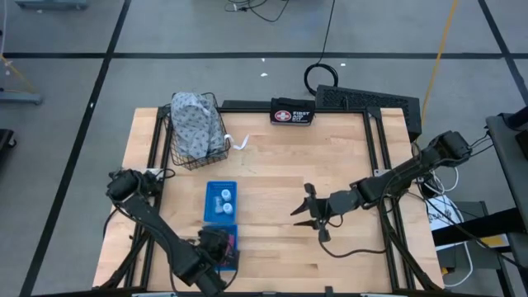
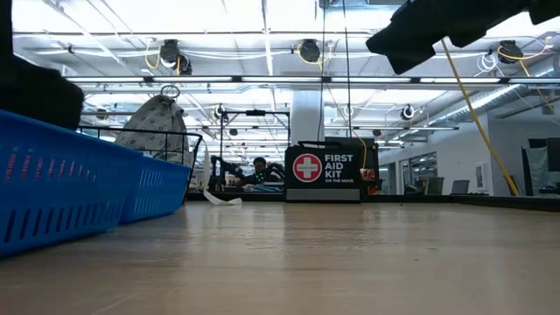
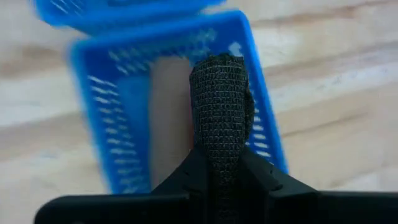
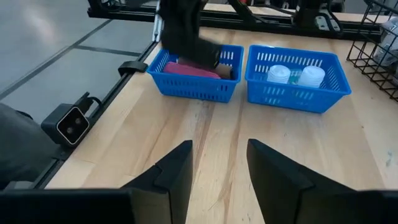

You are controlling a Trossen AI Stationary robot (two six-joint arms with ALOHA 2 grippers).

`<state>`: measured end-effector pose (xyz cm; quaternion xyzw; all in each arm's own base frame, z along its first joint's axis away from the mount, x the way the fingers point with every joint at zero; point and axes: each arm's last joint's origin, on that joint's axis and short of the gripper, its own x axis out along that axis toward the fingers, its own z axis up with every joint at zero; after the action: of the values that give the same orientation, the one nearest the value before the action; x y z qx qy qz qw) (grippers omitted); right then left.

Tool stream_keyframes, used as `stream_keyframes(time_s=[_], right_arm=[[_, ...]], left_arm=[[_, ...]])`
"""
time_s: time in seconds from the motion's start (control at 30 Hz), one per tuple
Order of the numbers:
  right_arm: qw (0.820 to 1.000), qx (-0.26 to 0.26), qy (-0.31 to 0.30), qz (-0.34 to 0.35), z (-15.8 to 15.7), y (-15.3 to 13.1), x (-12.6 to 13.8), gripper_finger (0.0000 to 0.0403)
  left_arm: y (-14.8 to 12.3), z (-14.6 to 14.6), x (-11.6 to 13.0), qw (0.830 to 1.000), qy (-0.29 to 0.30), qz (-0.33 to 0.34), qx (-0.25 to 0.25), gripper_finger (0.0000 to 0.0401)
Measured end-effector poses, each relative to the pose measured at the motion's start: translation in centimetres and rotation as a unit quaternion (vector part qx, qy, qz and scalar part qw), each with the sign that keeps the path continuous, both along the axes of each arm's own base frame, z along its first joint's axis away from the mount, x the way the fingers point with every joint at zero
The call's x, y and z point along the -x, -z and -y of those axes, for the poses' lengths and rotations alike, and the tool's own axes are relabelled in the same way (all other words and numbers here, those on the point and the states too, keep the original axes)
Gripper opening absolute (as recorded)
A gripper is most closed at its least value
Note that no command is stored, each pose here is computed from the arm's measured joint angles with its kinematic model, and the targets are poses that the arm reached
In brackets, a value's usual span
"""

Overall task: Pick & Place Medicine items
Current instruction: Put the black bandage into bottom blue basket, then return to Home Position

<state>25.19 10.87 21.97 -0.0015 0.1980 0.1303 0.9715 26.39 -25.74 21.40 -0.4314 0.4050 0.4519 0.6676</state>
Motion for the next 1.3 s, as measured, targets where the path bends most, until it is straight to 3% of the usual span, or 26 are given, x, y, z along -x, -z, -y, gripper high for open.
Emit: stream_keyframes(time_s=[0.3,0.7,0.93,1.13,1.23,1.3], right_arm=[[1.000,-0.007,0.002,0.004,0.0,-0.2,0.0,0.0139],[1.000,-0.010,0.004,0.003,0.0,-0.2,0.0,0.0139],[1.000,-0.009,0.004,0.001,0.0,-0.1,0.1,0.0139],[1.000,-0.017,0.005,-0.001,0.0,-0.1,0.1,0.0139],[0.999,-0.047,0.014,0.002,0.2,-0.9,0.6,0.0139],[0.998,-0.066,0.015,0.012,0.6,-2.2,1.5,0.0139]], left_arm=[[2.2,-0.4,-0.3,1.000,-0.009,0.027,0.005,0.0053],[2.0,-0.8,-0.3,1.000,0.023,0.000,0.010,0.0189],[-0.9,-1.6,0.2,0.998,0.047,0.051,-0.008,0.0219],[-4.1,-2.9,1.1,0.991,0.114,0.069,-0.017,0.0224],[-6.2,-3.5,1.6,0.979,0.166,0.106,-0.041,0.0225],[-7.9,-4.0,2.1,0.965,0.201,0.144,-0.088,0.0225]])
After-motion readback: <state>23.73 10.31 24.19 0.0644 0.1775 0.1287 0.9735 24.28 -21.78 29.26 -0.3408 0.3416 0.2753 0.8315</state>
